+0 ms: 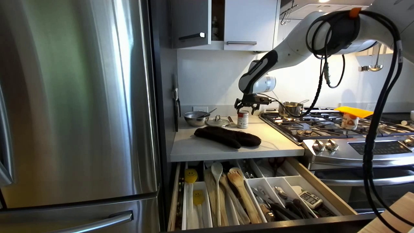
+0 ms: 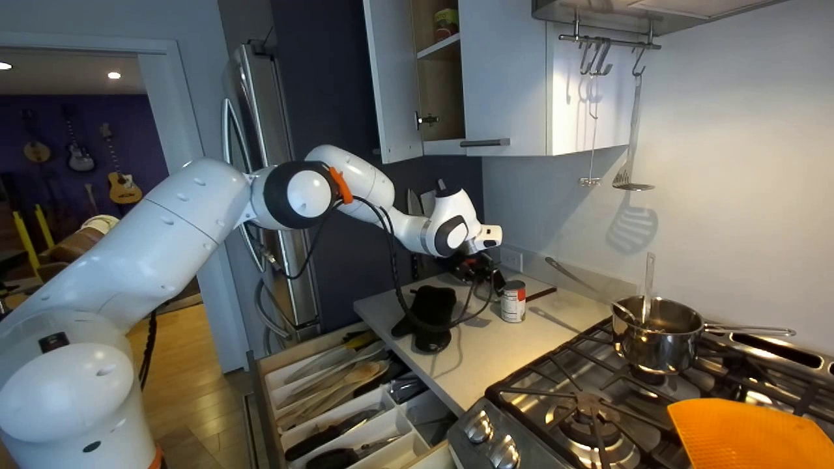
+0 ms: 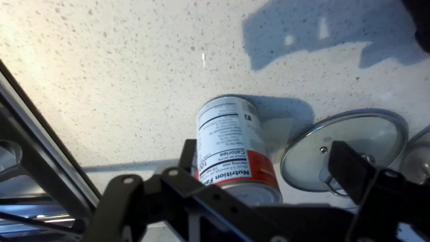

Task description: Move the red and white tin forward to the left

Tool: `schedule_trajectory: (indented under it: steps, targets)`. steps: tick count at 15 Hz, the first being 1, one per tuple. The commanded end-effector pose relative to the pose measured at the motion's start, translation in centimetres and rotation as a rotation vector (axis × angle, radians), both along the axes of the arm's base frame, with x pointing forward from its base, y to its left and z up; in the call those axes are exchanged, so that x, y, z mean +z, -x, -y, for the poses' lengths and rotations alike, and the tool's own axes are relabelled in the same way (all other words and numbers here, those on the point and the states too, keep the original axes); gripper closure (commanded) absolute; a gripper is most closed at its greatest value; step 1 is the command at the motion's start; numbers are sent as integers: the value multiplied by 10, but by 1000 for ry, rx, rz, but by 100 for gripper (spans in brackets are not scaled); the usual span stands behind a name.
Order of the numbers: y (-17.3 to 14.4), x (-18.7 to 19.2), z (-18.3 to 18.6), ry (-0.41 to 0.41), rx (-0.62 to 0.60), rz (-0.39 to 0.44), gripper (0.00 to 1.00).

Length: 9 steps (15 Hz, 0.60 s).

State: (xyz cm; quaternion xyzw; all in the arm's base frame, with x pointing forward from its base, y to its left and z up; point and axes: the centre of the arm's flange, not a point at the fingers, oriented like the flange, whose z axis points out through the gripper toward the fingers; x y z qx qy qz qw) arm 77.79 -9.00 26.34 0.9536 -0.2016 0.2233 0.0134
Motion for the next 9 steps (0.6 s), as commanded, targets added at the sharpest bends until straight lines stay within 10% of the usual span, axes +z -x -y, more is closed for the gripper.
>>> schedule_trajectory:
  steps: [1, 9]
  targets:
    - [-43, -15, 8, 42, -69, 14, 0]
    - [-68, -29, 14, 63, -164, 66, 0]
